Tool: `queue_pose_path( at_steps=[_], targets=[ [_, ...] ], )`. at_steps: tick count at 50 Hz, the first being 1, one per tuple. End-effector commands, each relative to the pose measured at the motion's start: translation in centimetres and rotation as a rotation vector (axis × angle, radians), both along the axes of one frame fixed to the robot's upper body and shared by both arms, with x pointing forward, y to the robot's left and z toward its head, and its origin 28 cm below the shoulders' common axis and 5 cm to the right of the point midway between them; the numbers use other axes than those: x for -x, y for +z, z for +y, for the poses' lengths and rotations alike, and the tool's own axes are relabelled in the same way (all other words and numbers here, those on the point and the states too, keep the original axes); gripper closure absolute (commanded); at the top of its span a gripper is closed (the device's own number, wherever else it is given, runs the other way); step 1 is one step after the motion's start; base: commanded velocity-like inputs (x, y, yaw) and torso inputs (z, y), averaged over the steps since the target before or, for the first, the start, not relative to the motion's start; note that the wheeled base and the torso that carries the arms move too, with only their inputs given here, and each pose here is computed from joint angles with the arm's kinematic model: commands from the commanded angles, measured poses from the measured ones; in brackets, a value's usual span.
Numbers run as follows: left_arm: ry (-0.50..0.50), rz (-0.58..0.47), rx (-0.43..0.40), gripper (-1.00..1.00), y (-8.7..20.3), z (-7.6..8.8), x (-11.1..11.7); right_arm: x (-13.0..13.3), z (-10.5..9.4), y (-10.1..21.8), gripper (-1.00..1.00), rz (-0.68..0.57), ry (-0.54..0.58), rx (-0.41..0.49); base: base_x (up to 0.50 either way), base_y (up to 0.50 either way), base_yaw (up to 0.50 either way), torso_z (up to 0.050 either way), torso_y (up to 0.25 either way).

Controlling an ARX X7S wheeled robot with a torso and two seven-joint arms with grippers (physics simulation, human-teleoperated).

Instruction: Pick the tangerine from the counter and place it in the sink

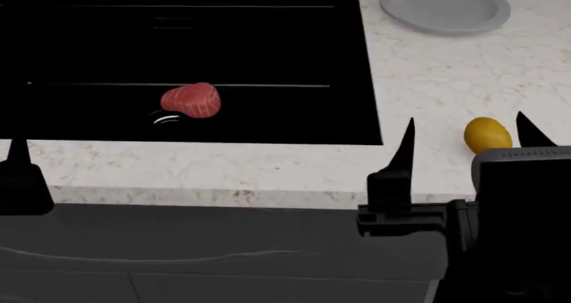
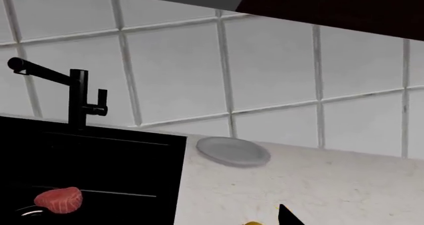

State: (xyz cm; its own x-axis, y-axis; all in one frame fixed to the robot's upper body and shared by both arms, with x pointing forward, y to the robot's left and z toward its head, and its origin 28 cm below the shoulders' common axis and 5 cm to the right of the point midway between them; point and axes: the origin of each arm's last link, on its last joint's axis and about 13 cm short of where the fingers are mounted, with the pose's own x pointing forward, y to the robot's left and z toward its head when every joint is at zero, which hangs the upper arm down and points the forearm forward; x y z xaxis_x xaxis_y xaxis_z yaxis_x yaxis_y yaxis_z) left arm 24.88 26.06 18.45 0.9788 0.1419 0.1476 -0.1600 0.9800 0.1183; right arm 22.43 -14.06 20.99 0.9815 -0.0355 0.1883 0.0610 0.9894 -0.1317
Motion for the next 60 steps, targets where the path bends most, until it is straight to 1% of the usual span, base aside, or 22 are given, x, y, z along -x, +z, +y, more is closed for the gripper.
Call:
queue_pose_path(
  at_steps=[1, 30, 34, 60],
  targets=[
    [-0.001, -0.002, 0.002, -1.00, 0.38, 0.08, 0.23, 0.28, -0.10, 0.44, -1.00, -0.005, 0.013, -0.005, 0.22, 0.06, 0.00, 0.000, 0.000],
    [-0.006, -0.003, 0.004, -1.00, 0.31, -0.06, 0.34, 0.56, -0.10, 0.67, -1.00, -0.034, 0.046, -0.034, 0.29, 0.09, 0.00, 0.000, 0.000],
    [-0.007, -0.003, 0.005, -1.00, 0.25, -0.05, 0.30, 0.57, -0.09, 0.70, -1.00, -0.040, 0.052, -0.047, 0.37, 0.02, 0.00, 0.000, 0.000],
    [-0.010, -0.008, 0.008, -1.00, 0.42, -0.09, 0.28, 0.89, -0.12, 0.88, -1.00, -0.047, 0.057, -0.046, 0.39, 0.00, 0.00, 0.000, 0.001]
  ],
)
